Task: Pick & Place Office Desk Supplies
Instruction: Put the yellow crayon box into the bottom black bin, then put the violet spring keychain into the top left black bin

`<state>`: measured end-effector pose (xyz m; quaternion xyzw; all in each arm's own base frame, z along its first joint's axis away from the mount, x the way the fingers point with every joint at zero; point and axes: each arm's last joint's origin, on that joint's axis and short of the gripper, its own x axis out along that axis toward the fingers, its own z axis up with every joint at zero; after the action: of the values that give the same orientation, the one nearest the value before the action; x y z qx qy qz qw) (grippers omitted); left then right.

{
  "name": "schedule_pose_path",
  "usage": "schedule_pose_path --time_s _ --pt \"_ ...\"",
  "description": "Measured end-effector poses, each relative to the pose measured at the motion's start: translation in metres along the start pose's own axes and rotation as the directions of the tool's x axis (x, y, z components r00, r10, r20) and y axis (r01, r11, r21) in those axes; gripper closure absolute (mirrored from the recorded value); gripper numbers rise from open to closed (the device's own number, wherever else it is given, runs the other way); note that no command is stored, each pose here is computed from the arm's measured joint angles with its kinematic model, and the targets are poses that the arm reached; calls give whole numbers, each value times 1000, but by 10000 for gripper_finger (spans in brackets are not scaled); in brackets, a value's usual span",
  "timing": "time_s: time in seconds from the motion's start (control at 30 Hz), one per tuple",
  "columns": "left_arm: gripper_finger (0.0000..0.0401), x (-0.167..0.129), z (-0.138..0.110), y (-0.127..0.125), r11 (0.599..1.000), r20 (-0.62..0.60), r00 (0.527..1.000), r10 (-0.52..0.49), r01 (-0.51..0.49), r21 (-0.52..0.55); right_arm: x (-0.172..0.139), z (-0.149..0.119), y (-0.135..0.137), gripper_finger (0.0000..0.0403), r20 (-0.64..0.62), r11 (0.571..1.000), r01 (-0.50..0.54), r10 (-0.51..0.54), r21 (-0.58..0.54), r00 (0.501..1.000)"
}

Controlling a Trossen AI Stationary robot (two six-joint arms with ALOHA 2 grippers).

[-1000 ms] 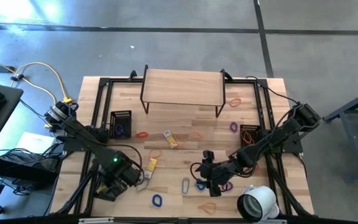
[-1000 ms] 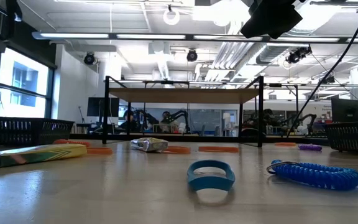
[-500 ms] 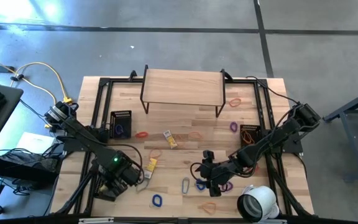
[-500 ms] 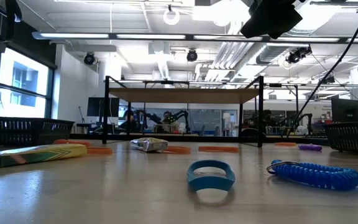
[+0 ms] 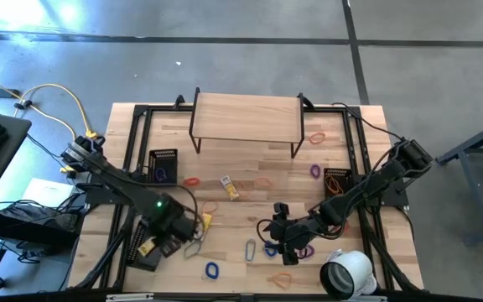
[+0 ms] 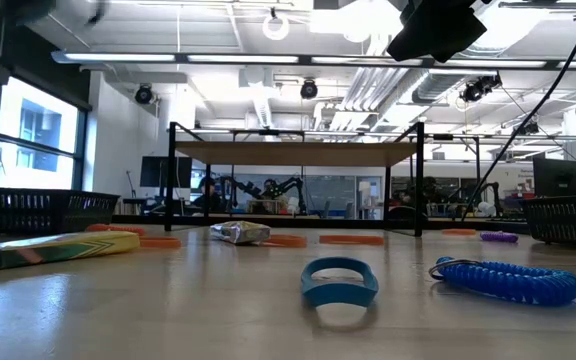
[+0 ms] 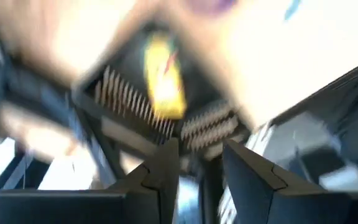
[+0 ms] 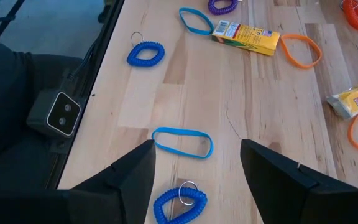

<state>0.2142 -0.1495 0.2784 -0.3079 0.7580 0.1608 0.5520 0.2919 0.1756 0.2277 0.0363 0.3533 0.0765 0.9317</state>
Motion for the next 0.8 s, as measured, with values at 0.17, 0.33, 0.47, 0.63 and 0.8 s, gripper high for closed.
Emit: schedule_pose_path --time_s 0.17,0.33,0.47,0.63,0.8 --pt "283 -31 -3 -11 990 366 931 -21 -32 136 0 0 0 179 0 1000 0 0 0 1000" --pt "283 -29 -12 -15 940 486 874 -4 -162 300 0 0 0 179 -1 1000 0 0 0 1000" --pt "283 -26 -20 -17 893 547 837 4 -249 374 0 0 0 179 -1 1000 0 0 0 1000" --pt "283 -23 -26 -22 898 585 811 -25 -239 370 0 0 0 179 0 1000 0 0 -1 1000" --pt "283 -23 -27 -25 911 590 806 -49 -206 357 0 0 -1 179 2 1000 3 -3 -7 1000"
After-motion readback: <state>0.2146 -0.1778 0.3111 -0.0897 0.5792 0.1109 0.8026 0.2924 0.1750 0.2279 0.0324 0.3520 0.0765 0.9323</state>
